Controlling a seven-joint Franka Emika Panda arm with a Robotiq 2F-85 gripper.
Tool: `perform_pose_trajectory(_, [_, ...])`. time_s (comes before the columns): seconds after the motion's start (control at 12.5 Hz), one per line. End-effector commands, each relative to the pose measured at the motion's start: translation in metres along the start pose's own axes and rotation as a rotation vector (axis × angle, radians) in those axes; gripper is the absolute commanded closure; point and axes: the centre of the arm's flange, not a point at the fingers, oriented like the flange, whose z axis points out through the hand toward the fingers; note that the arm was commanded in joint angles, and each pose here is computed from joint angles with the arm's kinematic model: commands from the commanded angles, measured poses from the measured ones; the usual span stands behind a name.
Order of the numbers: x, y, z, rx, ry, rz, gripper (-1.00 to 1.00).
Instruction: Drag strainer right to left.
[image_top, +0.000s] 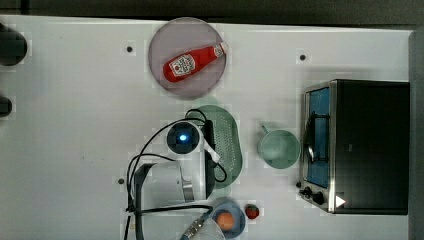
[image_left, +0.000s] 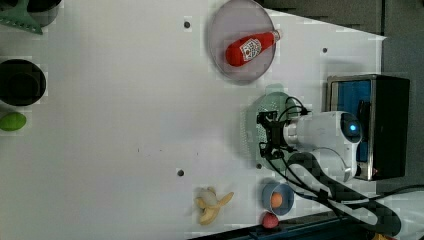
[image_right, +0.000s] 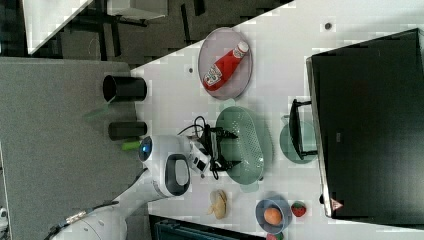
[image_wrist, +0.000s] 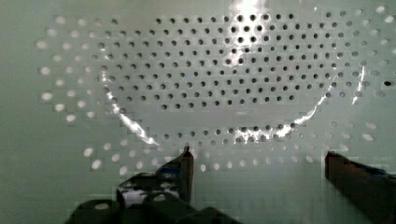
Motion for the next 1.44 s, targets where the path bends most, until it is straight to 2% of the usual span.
perform_pose_trajectory(0.08, [-0.054,-0.007,-0.008,0.035,-0.023,0.06,-1.0])
perform_pose_trajectory(0.8, [-0.158,-0.029,-0.007,0.035,-0.103,0.05,-1.0])
perform_pose_trajectory(1.2, [-0.207,-0.034,-0.013,0.03,-0.117,0.105,-1.0])
perform_pose_trajectory(1.44, [-0.231,-0.03,-0.011,0.029,-0.118,0.088,-1.0])
